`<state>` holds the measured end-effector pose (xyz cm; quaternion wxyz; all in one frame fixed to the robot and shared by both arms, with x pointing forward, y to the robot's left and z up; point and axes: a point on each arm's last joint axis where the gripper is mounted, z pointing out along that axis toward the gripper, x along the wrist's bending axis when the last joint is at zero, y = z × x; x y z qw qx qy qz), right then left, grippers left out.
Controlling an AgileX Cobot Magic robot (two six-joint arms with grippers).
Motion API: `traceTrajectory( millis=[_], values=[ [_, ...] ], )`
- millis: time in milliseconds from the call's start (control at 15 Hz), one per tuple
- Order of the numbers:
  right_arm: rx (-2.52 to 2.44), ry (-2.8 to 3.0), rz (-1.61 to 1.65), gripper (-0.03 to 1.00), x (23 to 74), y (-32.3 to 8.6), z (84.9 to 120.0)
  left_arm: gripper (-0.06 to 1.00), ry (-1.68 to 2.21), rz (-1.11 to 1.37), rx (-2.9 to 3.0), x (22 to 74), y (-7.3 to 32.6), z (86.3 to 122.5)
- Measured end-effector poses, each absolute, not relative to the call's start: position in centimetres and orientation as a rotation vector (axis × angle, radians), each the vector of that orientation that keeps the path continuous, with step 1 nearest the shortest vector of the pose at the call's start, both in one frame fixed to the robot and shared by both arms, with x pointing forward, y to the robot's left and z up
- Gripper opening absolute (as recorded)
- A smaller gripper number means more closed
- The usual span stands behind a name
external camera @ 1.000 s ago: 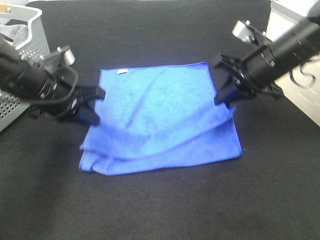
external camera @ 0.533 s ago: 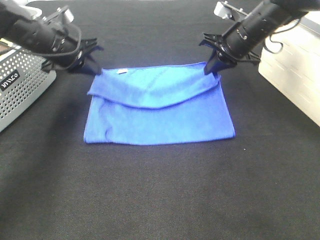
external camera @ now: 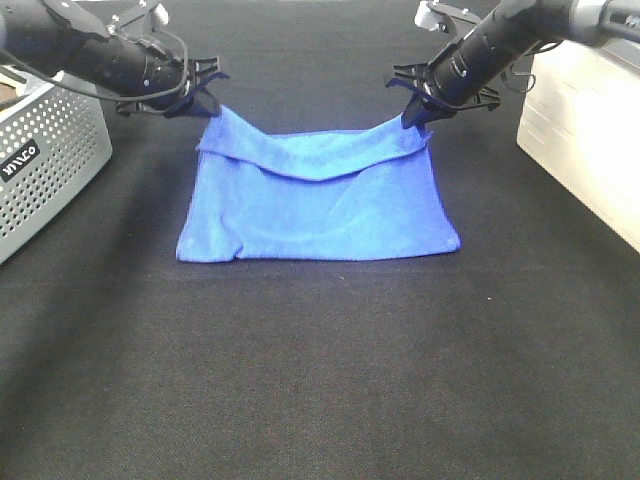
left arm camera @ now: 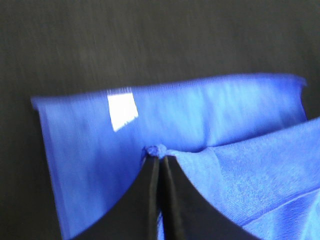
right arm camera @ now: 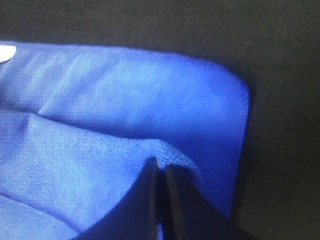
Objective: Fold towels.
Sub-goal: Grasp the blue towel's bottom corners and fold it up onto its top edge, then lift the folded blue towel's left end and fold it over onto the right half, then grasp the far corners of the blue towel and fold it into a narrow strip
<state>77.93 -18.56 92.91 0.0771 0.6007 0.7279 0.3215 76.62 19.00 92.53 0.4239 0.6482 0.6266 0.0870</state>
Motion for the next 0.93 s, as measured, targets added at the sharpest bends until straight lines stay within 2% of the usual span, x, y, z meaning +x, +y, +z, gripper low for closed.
traceTrajectory(
  millis=[400,533,667,733,800,867,933],
  values=[
    [1.735,2.058,0.988,0.0,79.2,-19.0,92.7,0.0,1.542,0.385,1.618,77.9,19.4,91.0],
    [1.73,2.05,0.992,0.01,79.3,-19.0,92.7,0.05,1.533,0.415,1.61,78.0,18.8,90.8],
    [1.733,2.055,0.989,0.24,79.3,-19.0,92.6,0.35,1.508,0.436,1.615,77.8,17.2,90.6],
    [1.733,2.055,0.989,0.24,79.3,-19.0,92.6,0.35,1.508,0.436,1.615,77.8,17.2,90.6],
    [1.741,2.069,0.979,0.41,79.2,-19.0,92.5,0.53,1.506,0.437,1.615,77.8,17.2,90.6],
    [1.784,2.092,0.959,0.69,78.9,-18.9,92.3,0.74,1.509,0.439,1.612,77.8,17.3,90.6],
    [1.794,2.122,0.932,0.74,78.6,-18.9,92.2,0.76,1.508,0.426,1.628,77.8,17.4,90.6]
  ],
)
